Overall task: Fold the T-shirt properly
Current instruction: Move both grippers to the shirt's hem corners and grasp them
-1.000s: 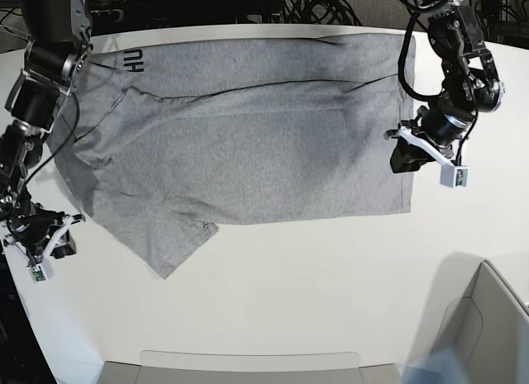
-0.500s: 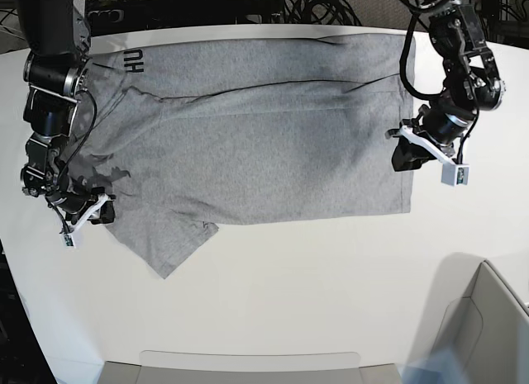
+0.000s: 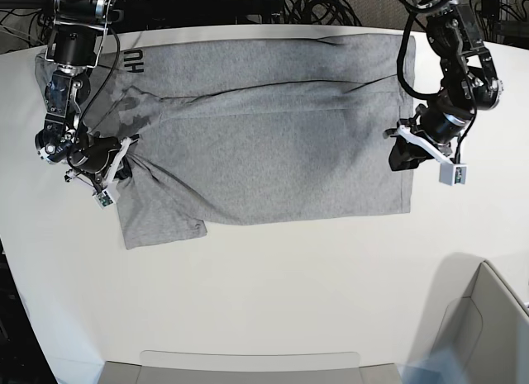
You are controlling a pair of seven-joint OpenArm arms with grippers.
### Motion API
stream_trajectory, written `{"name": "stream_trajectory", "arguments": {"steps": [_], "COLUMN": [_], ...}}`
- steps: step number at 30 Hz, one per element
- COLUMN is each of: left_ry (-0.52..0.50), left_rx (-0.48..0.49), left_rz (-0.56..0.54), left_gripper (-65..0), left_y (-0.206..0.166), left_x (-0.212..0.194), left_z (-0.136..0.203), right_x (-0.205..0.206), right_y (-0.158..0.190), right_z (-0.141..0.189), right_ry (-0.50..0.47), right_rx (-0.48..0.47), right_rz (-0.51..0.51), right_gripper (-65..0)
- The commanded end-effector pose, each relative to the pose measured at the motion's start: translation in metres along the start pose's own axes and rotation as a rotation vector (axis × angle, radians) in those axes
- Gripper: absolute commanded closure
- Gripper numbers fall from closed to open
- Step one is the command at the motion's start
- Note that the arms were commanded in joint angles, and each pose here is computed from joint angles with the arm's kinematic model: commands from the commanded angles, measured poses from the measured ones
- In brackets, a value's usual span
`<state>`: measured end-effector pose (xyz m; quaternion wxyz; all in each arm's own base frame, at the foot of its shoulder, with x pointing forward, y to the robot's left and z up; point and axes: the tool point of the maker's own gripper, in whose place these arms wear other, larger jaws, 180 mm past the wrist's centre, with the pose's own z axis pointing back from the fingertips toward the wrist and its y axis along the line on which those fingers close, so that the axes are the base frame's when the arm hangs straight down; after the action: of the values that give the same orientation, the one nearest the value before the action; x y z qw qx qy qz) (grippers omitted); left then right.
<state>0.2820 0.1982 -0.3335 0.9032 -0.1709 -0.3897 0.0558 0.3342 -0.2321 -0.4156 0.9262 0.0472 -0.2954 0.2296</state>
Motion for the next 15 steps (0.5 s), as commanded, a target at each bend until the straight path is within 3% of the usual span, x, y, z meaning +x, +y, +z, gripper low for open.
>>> {"name": "stream_trajectory", "arguments": {"steps": [1, 7, 11, 15], "left_ry": [-0.035, -0.009, -0.008, -0.008], "left_rx": [-0.011, -0.008, -0.008, -0.008], "left_rz": [-0.01, 0.012, 0.011, 0.011], "left_gripper": [-13.6, -13.6, -13.6, -13.6], "left_y": [-0.002, 0.003, 0.003, 0.003], "left_x": [0.01, 0.002, 0.001, 0.001], "left_z": [0.001, -0.004, -0.004, -0.004], "right_x": [0.003, 0.068, 0.1, 0.114], "right_y": [-0.007, -0.029, -0.063, -0.087], "right_z": [0.007, 0.047, 0.063, 0.045], "right_ry": [0.024, -0.184, -0.284, -0.306], "right_rx": [-0.021, -0.105, -0.151, -0.106], "right_rz": [0.042, 0.058, -0.02, -0.148], "right_gripper": [-6.3, -22.3, -22.3, -22.3]}}
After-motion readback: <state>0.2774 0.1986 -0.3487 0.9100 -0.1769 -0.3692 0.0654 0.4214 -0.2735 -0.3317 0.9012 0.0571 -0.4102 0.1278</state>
